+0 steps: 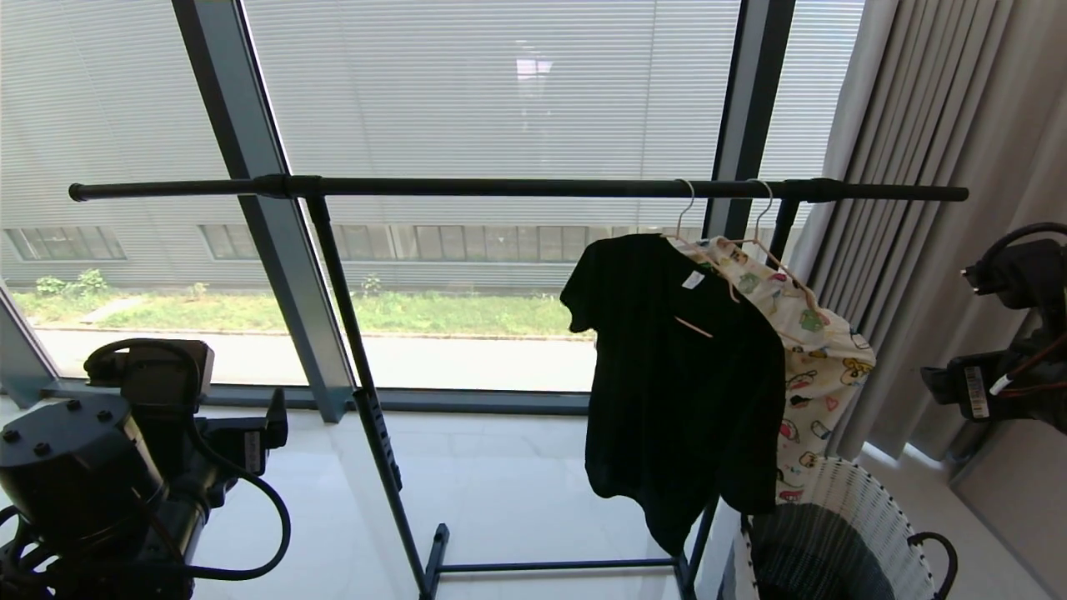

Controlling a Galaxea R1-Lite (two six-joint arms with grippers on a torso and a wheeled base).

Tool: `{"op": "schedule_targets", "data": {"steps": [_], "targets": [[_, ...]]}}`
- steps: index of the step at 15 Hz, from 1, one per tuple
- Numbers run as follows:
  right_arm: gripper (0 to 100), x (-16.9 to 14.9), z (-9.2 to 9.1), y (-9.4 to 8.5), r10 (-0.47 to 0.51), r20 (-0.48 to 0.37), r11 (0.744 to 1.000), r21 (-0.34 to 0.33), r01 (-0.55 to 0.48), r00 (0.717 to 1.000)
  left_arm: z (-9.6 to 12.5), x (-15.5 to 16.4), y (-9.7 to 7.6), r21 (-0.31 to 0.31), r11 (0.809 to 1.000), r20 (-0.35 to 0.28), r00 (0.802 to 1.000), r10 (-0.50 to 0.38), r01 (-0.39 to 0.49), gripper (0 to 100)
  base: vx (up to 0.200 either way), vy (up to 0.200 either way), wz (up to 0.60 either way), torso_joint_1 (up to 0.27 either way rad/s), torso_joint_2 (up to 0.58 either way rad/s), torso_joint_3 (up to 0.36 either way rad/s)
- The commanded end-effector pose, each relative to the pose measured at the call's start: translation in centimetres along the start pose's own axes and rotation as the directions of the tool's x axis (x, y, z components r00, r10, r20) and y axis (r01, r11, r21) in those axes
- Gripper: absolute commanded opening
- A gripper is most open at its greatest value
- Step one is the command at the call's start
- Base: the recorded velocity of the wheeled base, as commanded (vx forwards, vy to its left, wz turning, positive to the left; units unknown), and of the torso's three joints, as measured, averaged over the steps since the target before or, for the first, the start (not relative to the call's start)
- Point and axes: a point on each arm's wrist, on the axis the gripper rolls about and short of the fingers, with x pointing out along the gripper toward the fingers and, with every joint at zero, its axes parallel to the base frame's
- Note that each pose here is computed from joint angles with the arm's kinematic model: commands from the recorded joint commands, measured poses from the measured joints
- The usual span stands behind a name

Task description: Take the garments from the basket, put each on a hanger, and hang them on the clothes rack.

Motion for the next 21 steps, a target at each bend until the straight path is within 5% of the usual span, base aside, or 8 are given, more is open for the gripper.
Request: {"op": "schedule_targets", "data": {"steps": [1, 5, 12, 21], "targets": [[100, -0.1, -0.7, -0.1, -0.001, -0.006, 1.000, -0.004, 0.001, 1.000, 0.1, 0.0, 0.3, -0.009, 1.000, 0.005, 1.000, 0.011, -0.011, 100, -0.200, 0.000, 0.00, 0.002, 0.00, 0.002], [100, -0.5, -1.6, -0.4, 0.003, -0.002, 1.000, -0.010, -0.004, 1.000, 0.2, -0.5, 0.7, -0.021, 1.000, 0.016, 1.000, 0.014, -0.014, 100, -0.200, 0.000, 0.00, 0.002, 0.00, 0.006], [100, -1.6, -1.9, -1.2, 0.007, 0.024, 1.000, 0.006, -0.007, 1.000, 0.0, -1.3, 1.3, -0.029, 0.999, 0.021, 1.000, 0.014, -0.013, 100, 0.000, 0.000, 0.00, 0.000, 0.00, 0.000], [100, -3.3, -4.0, -2.4, 0.010, 0.034, 1.000, -0.010, -0.009, 0.999, -0.1, -2.6, 2.2, -0.043, 0.999, 0.041, 0.999, 0.022, -0.020, 100, 0.000, 0.000, -0.60, -0.148, 0.33, 0.184]]}}
